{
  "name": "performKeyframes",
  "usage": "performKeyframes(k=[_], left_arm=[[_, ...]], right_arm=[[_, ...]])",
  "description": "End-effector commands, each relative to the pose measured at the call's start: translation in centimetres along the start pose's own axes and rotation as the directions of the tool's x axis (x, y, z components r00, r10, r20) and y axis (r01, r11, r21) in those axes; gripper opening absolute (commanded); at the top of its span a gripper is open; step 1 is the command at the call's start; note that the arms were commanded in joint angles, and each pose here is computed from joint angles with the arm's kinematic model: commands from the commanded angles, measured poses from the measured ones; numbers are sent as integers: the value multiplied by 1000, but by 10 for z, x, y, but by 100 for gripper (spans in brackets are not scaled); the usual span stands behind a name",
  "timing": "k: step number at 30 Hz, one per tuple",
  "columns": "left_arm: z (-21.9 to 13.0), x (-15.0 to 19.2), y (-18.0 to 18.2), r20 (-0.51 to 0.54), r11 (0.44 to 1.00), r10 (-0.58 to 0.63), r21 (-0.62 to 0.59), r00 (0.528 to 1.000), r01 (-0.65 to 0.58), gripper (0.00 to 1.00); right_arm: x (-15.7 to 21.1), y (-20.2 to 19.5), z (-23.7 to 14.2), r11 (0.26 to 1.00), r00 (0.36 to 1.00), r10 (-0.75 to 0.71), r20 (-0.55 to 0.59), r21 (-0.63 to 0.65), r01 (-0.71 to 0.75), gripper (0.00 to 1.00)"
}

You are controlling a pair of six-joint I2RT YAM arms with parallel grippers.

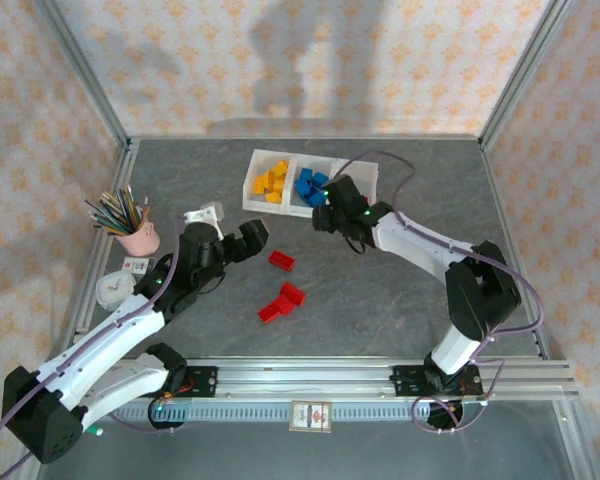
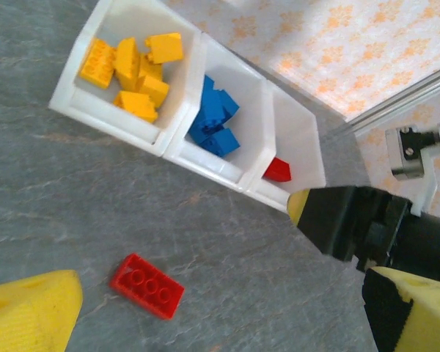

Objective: Sort the legos into containers by color
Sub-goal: Place the lego in the container, then pick up the lego from the center of the table.

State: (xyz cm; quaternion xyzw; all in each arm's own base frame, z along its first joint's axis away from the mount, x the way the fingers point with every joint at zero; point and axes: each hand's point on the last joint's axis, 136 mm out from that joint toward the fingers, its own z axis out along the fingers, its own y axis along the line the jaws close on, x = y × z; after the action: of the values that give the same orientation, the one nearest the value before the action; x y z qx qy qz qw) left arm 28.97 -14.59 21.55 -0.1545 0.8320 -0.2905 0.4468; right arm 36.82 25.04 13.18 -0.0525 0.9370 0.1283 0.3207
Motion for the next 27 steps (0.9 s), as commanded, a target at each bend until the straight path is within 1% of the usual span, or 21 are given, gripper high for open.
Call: performKeyframes(k=[1,8,15,18,21,23,27], left_arm=[[-9,5,25,15,996,-36,-77,999,37,99],[-21,15,46,24,990,-71,-123,997,73,99],[-30,20,63,48,981,-105,-160,993,112,99],[-33,21,69,68,978,-114,-169,991,124,99],[-34,20,70,72,977,-112,-174,991,123,99],[-34,21,71,71,976,-108,-180,992,120,99],[-33,22,73,68,976,-108,-183,992,119,99]], right_arm=[[26,13,-5,998,998,-57,-31,6,58,58],[76,58,7,976,971,-216,-106,-55,211,67],[95,90,30,942,932,-332,-145,-98,320,73],[97,90,46,937,923,-349,-165,-57,344,76],[95,88,60,938,923,-343,-173,-12,346,76],[94,91,65,939,923,-341,-177,-9,344,75],[90,98,75,940,925,-341,-171,-28,341,68]])
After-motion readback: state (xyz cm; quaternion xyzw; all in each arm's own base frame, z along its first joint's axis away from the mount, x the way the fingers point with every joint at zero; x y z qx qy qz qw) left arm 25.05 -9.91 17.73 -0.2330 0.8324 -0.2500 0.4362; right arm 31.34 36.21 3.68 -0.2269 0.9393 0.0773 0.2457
